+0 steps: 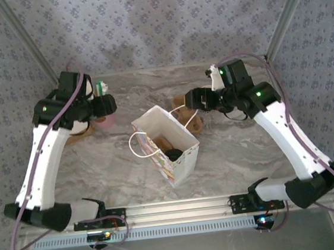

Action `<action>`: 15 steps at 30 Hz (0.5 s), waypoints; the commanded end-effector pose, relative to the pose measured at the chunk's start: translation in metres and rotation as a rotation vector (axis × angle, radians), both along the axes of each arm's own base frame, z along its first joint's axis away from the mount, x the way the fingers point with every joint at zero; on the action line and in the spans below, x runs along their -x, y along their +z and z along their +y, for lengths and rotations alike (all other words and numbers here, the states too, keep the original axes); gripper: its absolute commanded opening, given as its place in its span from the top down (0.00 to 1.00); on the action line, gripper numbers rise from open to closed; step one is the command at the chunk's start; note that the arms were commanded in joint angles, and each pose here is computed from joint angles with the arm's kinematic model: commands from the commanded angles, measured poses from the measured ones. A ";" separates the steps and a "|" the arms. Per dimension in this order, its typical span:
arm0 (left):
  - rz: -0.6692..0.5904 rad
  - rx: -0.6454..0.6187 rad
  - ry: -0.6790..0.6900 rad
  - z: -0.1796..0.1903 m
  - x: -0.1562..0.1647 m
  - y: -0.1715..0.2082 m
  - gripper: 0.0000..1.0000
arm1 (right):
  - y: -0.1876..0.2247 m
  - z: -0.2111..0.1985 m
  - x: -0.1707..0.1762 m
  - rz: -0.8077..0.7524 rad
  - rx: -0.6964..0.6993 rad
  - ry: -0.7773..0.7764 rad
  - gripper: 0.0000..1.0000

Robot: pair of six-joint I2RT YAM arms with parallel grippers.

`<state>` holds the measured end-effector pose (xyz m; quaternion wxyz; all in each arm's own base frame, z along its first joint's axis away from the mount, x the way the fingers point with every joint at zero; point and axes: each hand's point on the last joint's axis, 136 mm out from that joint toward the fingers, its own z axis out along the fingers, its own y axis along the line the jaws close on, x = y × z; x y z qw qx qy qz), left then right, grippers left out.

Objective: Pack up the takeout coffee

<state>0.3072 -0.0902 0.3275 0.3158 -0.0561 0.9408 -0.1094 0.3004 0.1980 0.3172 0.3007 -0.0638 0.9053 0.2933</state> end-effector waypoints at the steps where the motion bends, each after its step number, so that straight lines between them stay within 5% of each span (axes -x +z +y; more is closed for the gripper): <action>1: -0.012 -0.002 -0.029 0.006 -0.022 0.009 0.32 | 0.014 0.012 -0.021 -0.067 -0.009 0.053 0.00; 8: 0.042 -0.049 0.027 0.029 -0.085 -0.008 0.52 | 0.018 0.028 -0.067 -0.122 -0.009 0.067 0.00; 15: 0.059 -0.093 0.062 0.045 -0.127 -0.011 0.56 | 0.011 0.046 -0.086 -0.119 -0.033 0.118 0.00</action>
